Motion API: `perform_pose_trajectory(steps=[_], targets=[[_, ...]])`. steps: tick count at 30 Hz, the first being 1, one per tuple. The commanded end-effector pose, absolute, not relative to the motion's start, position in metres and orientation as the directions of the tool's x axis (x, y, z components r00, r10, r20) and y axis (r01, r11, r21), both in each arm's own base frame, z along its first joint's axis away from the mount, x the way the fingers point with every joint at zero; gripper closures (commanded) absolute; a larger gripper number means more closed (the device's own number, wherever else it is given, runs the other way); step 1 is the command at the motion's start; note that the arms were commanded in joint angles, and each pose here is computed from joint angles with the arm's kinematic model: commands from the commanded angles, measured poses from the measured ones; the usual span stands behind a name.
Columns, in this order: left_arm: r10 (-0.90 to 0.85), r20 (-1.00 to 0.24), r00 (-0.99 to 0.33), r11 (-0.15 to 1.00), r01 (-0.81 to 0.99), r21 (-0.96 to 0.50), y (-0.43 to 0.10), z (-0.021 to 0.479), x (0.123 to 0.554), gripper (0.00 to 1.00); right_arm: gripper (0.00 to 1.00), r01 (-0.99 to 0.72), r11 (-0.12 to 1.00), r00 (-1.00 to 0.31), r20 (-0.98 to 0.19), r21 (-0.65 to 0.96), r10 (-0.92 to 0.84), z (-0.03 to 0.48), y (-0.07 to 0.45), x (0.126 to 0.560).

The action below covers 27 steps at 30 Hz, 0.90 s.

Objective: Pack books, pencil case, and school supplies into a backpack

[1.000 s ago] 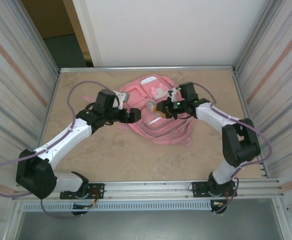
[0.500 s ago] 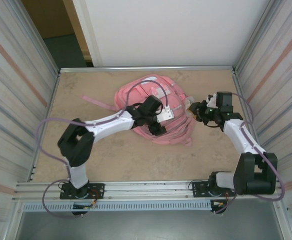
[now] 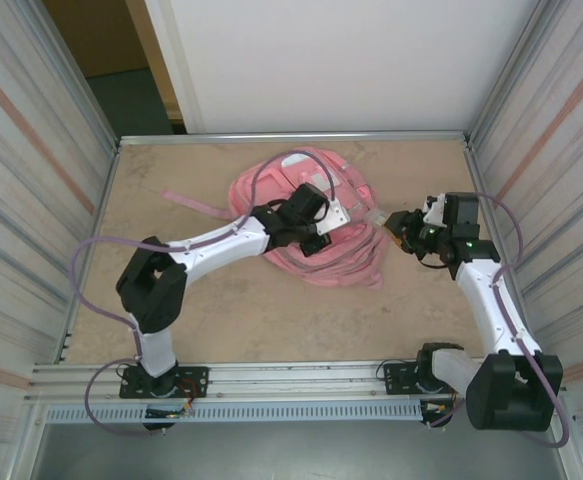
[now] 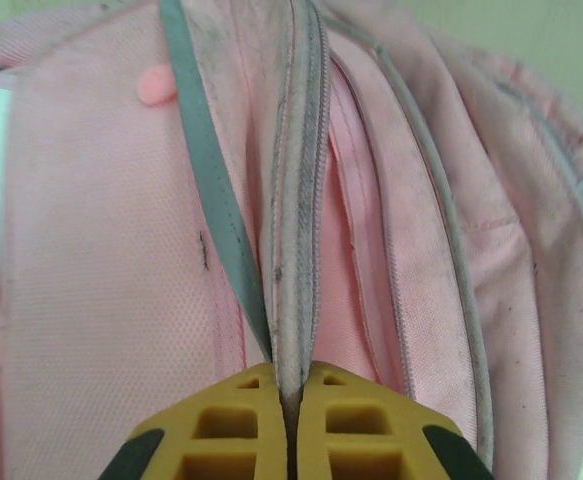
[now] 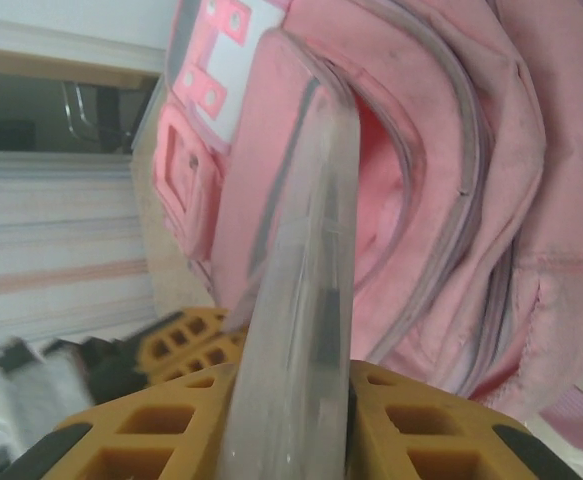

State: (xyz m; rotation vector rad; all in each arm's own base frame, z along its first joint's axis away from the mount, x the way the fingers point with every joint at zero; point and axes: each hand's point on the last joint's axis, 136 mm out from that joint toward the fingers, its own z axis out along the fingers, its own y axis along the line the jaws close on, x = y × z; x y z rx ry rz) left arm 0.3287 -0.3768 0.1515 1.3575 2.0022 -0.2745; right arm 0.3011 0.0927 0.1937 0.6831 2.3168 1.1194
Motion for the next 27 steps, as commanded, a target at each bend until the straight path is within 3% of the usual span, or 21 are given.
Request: perform_pose_trajectory(steps=[1, 5, 11, 17, 27], targets=[[0.586, -0.756, -0.292, 0.464, 0.886, 0.017, -0.378, 0.200, 0.319, 1.00, 0.70, 0.192, 0.557, -0.809, -0.191, 0.808, 0.556, 0.197, 0.101, 0.280], [0.413, -0.799, -0.438, 0.564, 0.812, -0.153, -0.361, 0.223, 0.343, 1.00, 0.71, 0.128, 0.538, -0.864, -0.173, 0.833, 0.473, 0.201, 0.123, 0.263], [0.276, -0.782, -0.559, 0.520, 0.771, -0.368, -0.359, 0.230, 0.356, 1.00, 0.73, 0.093, 0.516, -0.903, -0.146, 0.851, 0.403, 0.200, 0.155, 0.261], [0.313, -0.806, -0.502, 0.448, 0.826, -0.341, -0.366, 0.238, 0.337, 1.00, 0.74, 0.102, 0.447, -0.887, -0.122, 0.889, 0.445, 0.213, 0.165, 0.281], [0.303, -0.847, -0.438, 0.434, 0.854, -0.286, -0.365, 0.251, 0.330, 1.00, 0.75, 0.165, 0.369, -0.913, 0.001, 0.914, 0.407, 0.201, 0.190, 0.308]])
